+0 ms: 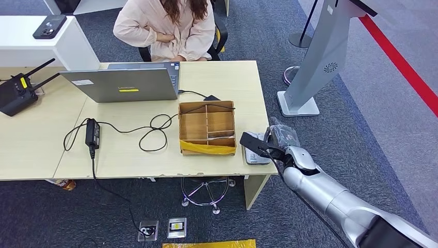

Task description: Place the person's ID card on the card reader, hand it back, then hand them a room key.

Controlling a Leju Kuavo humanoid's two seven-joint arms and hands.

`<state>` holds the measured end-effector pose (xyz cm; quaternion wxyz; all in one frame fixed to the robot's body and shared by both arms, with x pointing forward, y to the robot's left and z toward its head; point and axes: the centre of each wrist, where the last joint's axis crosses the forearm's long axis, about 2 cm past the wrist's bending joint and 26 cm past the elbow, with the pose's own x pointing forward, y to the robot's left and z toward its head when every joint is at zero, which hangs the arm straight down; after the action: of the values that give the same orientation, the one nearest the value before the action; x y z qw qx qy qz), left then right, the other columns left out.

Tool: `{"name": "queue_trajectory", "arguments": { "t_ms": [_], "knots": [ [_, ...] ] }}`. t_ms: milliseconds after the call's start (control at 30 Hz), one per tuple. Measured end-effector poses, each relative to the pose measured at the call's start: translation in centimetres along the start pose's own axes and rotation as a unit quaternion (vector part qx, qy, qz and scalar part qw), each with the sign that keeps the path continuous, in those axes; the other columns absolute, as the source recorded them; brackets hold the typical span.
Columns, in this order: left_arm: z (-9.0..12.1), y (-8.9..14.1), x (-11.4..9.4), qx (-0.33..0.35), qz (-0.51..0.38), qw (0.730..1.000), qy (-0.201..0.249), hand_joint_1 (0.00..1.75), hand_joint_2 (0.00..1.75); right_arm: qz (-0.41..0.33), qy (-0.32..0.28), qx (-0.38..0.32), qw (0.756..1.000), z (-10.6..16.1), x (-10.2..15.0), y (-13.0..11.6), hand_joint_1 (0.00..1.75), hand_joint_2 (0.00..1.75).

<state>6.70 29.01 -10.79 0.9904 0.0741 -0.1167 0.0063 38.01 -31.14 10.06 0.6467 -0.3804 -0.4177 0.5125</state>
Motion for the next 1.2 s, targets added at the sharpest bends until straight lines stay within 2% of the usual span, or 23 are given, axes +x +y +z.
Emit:
{"name": "queue_trajectory", "arguments": {
  "t_ms": [267,400,633,767,933,1200],
  "knots": [
    [0.0,0.0,0.0,-0.001,-0.001,1.0,0.002,0.0,0.0,0.0,0.008,-0.004,1.0,0.0,-0.6,0.0,1.75,1.75],
    [0.0,0.0,0.0,-0.003,-0.008,1.0,0.002,0.0,0.0,0.022,0.013,-0.021,0.999,0.0,-0.3,-1.2,1.75,1.75],
    [-0.1,0.0,0.9,-0.004,-0.015,1.0,-0.002,0.0,0.0,0.06,-0.015,-0.081,0.995,-0.5,3.7,-8.6,1.75,1.75],
    [-0.1,0.0,1.2,-0.005,-0.014,1.0,-0.004,0.0,0.0,0.066,-0.042,-0.112,0.991,-0.2,5.8,-11.3,1.75,1.75],
    [-0.1,0.0,1.3,-0.005,-0.012,1.0,-0.005,0.0,0.0,0.068,-0.072,-0.127,0.987,0.2,8.0,-12.7,1.75,1.75],
    [-0.1,0.0,1.2,-0.001,-0.012,1.0,-0.001,0.0,0.0,0.062,-0.095,-0.128,0.985,0.5,9.8,-12.6,1.75,1.75]
  ]
}}
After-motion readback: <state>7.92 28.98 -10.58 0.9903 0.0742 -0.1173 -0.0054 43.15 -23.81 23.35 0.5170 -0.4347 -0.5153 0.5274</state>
